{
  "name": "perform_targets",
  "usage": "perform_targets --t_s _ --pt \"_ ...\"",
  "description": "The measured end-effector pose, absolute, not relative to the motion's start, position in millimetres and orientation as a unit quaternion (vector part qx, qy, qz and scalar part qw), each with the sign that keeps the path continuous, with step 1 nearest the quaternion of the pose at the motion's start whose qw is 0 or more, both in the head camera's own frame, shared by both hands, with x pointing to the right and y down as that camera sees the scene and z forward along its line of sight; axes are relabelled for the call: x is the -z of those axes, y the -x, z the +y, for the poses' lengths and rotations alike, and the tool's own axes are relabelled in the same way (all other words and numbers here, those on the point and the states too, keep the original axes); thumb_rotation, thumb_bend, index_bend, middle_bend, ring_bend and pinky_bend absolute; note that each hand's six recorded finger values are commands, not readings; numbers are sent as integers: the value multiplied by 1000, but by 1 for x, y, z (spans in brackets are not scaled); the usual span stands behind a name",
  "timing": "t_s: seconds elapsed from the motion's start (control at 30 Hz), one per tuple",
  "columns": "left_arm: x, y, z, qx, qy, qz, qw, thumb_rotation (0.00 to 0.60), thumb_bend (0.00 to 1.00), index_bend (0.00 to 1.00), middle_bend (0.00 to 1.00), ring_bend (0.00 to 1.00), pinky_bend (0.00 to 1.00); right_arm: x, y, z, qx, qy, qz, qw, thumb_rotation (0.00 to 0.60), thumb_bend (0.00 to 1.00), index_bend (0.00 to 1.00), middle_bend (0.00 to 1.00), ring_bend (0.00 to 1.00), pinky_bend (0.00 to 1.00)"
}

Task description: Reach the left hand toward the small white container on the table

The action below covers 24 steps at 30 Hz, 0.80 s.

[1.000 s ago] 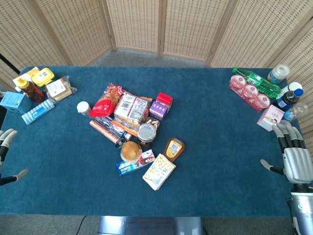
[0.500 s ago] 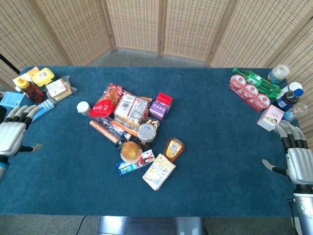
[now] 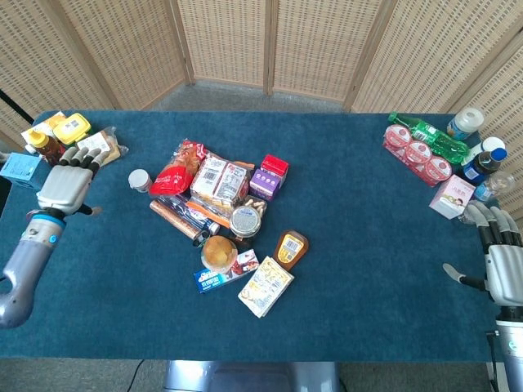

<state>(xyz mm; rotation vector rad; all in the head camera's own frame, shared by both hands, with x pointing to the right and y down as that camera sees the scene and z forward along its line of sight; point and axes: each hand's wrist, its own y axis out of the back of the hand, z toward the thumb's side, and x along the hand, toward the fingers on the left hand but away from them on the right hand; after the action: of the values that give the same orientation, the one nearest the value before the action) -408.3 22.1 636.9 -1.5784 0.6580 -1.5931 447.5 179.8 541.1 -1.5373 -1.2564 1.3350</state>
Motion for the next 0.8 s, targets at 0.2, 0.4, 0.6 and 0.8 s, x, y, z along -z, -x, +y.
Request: perform_targets --t_s 0.2,0.4,0.6,0.8 --pt "-663 389 6 633 627 252 378 600 152 0 0 0 0 -540 -452 178 -520 595 -496 359 600 0 0 0 0 0" --pt "-683 379 -1 642 628 245 365 600 153 0 0 0 0 -540 -456 177 -520 594 -500 354 600 0 0 0 0 0" --pt "-700 371 -1 649 631 234 354 600 153 0 0 0 0 -539 -458 176 -519 594 -505 349 600 0 0 0 0 0" --pt "-711 365 -3 656 629 228 349 600 152 0 0 0 0 -537 -461 176 -517 593 -511 345 600 0 0 0 0 0"
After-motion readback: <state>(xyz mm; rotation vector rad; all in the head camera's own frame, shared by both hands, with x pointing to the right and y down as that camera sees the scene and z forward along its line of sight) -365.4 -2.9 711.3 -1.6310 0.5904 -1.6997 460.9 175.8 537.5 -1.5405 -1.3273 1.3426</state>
